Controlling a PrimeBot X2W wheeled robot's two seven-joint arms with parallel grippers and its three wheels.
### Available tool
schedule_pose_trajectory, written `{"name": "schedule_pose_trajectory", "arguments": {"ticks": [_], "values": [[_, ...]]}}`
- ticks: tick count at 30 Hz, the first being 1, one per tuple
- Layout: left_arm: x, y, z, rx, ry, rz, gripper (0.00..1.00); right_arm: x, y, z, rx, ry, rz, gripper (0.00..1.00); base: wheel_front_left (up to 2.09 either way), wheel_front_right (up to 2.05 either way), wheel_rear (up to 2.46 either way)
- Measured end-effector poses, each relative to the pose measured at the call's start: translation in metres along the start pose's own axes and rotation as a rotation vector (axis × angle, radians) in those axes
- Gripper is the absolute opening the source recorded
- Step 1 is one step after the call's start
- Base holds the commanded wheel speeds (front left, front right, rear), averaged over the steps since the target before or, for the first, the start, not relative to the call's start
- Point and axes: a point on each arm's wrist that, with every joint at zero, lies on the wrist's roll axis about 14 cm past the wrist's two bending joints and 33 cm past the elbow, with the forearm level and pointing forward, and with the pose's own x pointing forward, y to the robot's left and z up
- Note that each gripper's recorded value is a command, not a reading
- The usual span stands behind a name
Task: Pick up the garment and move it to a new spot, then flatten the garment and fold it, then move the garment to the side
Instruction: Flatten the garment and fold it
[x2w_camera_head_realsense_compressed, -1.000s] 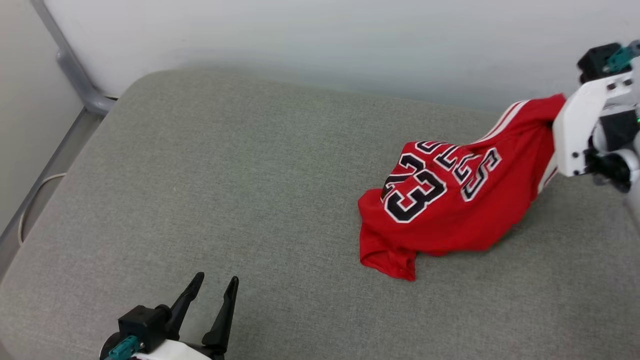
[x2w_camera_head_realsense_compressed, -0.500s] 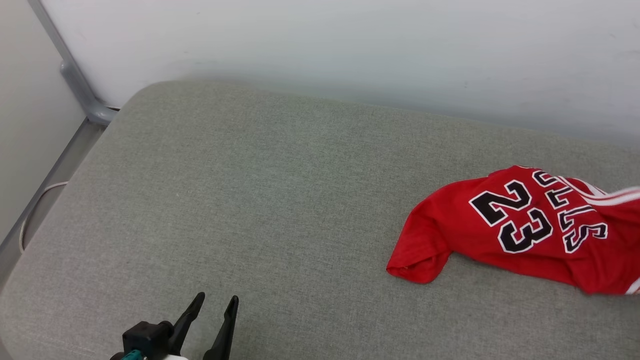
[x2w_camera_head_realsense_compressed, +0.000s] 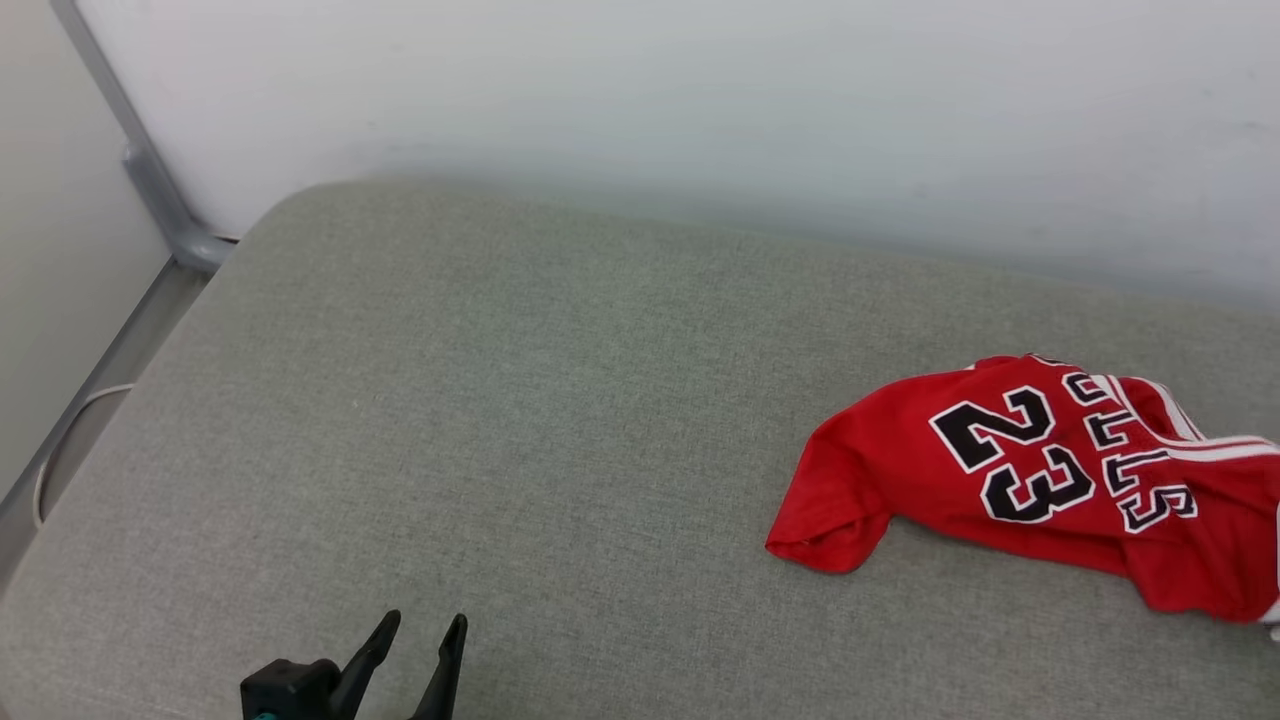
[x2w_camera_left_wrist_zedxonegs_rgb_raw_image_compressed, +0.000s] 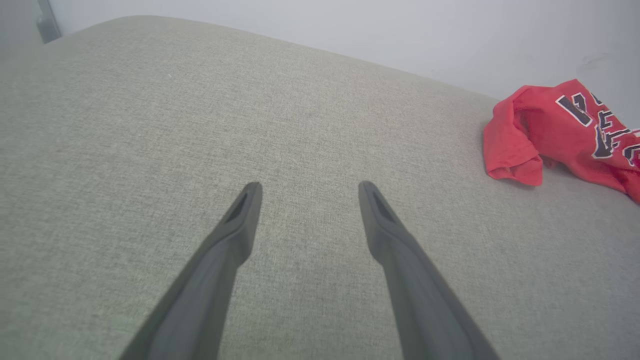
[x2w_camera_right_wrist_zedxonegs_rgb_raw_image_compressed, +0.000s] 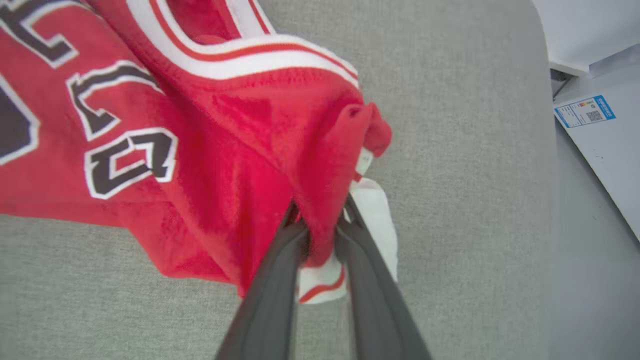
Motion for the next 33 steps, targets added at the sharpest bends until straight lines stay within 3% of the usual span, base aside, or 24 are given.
{"name": "schedule_pose_trajectory", "arguments": {"ticks": [7, 12, 22, 29, 33], "values": [[-0.002, -0.004, 0.005, -0.003, -0.019, -0.019, 1.00, -0.033, -0.019, 0.044, 0.047, -0.257, -0.009, 1.00, 0.00, 0.00, 0.00], [-0.001, -0.003, 0.008, 0.003, -0.028, -0.023, 1.00, -0.045, -0.014, 0.028, 0.057, -0.330, 0.018, 1.00, 0.00, 0.00, 0.00], [0.002, -0.005, 0.007, 0.008, -0.021, -0.027, 1.00, -0.047, 0.026, -0.050, 0.163, -0.305, 0.101, 1.00, 0.00, 0.00, 0.00], [0.005, -0.005, 0.006, 0.012, -0.012, -0.029, 1.00, -0.045, 0.049, -0.055, 0.160, -0.254, 0.150, 1.00, 0.00, 0.00, 0.00], [0.006, -0.006, 0.004, 0.013, -0.005, -0.031, 1.00, -0.044, 0.064, -0.024, 0.130, -0.247, 0.199, 1.00, 0.00, 0.00, 0.00]]}}
